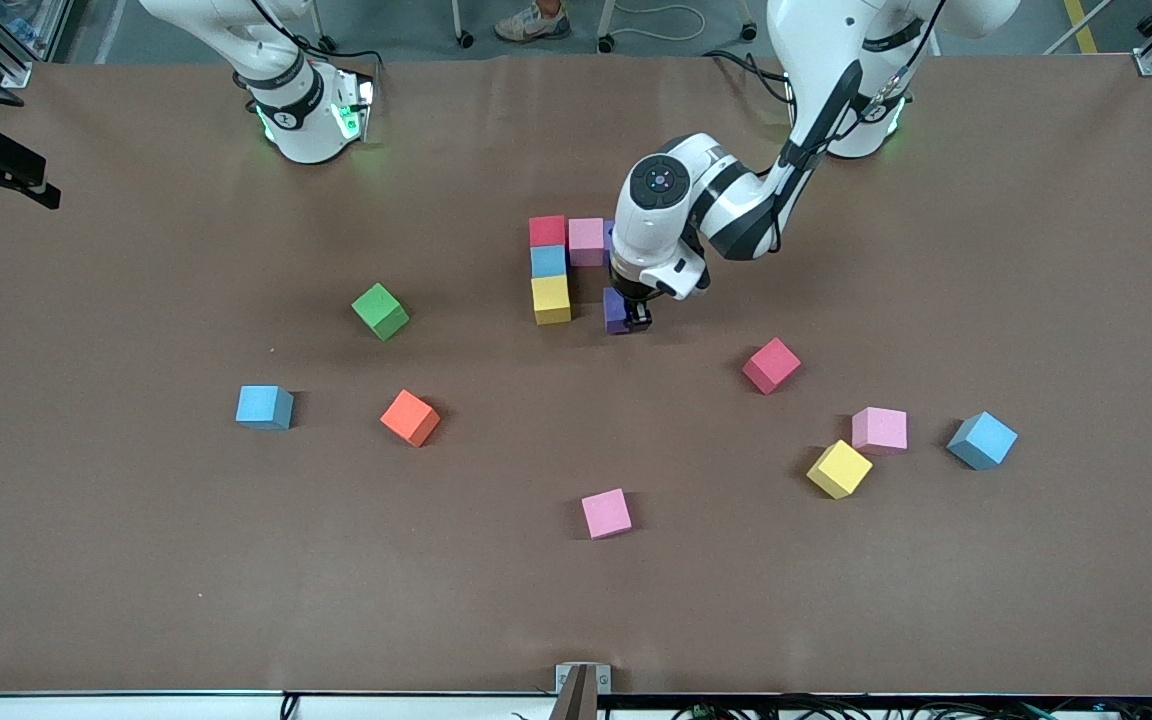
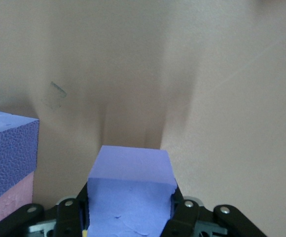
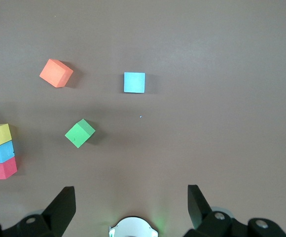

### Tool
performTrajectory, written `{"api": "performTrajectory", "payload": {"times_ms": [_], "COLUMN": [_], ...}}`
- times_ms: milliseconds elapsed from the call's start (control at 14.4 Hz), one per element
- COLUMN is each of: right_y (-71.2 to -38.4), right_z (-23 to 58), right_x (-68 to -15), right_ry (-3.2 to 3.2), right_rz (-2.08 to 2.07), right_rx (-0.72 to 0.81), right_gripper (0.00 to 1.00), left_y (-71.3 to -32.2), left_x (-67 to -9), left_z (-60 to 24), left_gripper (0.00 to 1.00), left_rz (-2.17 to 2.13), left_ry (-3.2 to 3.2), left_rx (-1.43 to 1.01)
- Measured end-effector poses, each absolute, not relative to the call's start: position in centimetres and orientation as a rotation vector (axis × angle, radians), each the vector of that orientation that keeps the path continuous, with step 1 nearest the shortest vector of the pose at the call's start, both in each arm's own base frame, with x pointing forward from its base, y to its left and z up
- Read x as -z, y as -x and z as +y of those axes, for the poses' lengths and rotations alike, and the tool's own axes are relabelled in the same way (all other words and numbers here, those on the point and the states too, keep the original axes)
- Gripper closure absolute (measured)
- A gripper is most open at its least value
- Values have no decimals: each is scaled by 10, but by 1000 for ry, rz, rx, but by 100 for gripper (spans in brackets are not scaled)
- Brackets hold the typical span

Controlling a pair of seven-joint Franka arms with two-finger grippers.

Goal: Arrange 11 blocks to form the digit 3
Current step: 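Carry the purple cube to the row and lower it beside yellow, then hold the purple cube in place with the left gripper, adjusting it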

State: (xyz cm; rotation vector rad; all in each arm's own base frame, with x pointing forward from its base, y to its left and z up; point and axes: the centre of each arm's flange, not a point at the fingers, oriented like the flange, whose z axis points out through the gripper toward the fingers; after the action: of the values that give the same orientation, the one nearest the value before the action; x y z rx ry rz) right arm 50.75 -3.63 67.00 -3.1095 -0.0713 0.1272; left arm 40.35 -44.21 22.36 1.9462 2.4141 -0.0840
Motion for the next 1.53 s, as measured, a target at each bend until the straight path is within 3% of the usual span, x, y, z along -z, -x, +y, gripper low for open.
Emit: {"api": "performTrajectory", "payload": {"times_ms": [1528], "right_y": [-508], "right_z": [-32], "right_x": [-671], "right_ry": [3114], "right_rz": [-83], "right_rx": [-120], "right_gripper": [0], "left_y": [-387], "left_x": [-201], "left_z": [-483], "left_gripper": [41], "left_rz": [2346], "left_ry": [-1865], "left_rx": [142]}}
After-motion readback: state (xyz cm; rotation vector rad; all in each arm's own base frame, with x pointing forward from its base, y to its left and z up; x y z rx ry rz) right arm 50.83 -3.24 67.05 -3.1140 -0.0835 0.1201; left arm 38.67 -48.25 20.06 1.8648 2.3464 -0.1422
